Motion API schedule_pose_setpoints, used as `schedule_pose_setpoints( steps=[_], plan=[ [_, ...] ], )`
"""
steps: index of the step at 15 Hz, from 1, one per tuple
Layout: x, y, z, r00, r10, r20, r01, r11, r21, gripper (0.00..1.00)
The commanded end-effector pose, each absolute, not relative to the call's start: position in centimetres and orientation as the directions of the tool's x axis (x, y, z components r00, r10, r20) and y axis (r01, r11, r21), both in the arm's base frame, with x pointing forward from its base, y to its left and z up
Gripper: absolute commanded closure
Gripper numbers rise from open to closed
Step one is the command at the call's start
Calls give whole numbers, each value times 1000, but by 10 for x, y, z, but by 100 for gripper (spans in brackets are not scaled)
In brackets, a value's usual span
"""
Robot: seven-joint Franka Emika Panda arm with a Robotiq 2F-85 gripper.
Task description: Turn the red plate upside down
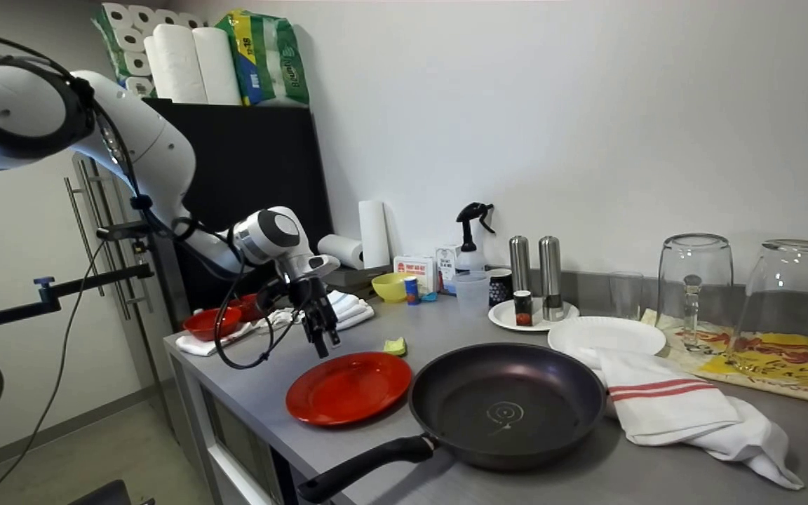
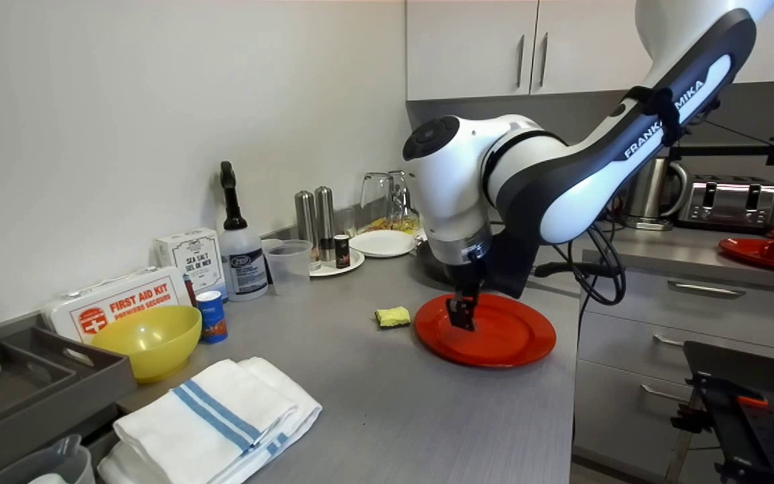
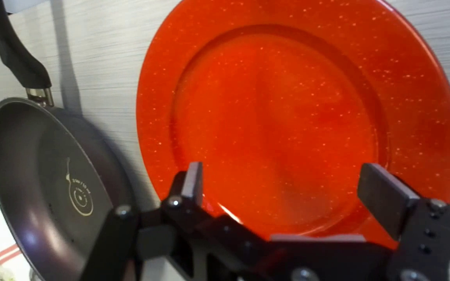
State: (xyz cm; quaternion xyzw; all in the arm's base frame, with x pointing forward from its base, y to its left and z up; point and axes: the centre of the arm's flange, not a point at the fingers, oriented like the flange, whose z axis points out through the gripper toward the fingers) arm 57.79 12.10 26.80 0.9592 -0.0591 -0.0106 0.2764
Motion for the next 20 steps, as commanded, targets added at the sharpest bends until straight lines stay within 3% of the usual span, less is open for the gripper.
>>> schedule_pose_setpoints(
  steps=[1,8,20],
  plan=[
    [552,178,248,995,-101,-23,-75,-857,510,0],
    [528,259,237,993,-100,-58,-64,-895,442,0],
    [537,239,222,999,-39,17,-42,-847,530,0]
  ],
)
